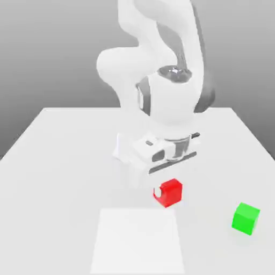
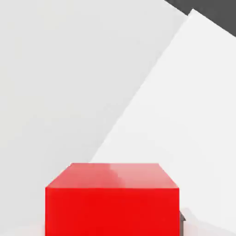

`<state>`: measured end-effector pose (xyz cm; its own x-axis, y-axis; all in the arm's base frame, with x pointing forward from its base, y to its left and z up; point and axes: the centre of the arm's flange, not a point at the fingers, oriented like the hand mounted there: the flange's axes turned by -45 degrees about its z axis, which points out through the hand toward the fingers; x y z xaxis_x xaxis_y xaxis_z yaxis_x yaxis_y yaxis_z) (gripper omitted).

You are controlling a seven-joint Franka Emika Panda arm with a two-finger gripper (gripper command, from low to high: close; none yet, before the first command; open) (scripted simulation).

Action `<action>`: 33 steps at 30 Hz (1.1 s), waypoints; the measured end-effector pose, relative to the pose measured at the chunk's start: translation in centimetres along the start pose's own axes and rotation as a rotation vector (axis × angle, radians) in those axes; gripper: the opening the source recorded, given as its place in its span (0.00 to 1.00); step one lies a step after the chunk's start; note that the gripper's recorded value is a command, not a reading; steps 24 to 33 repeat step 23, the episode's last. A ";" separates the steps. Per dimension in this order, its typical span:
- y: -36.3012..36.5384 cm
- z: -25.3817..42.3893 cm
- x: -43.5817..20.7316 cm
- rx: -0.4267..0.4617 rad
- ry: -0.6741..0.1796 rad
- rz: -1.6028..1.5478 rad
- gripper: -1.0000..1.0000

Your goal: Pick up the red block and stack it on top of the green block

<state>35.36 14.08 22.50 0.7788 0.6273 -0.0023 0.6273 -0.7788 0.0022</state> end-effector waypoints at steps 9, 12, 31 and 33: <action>-11.0 0.7 8.4 0.002 0.002 -0.104 0.00; -11.1 3.9 8.4 0.002 0.002 -0.103 1.00; -11.0 -0.3 8.5 0.001 0.003 -0.102 1.00; -11.0 -0.3 8.5 0.001 0.003 -0.102 1.00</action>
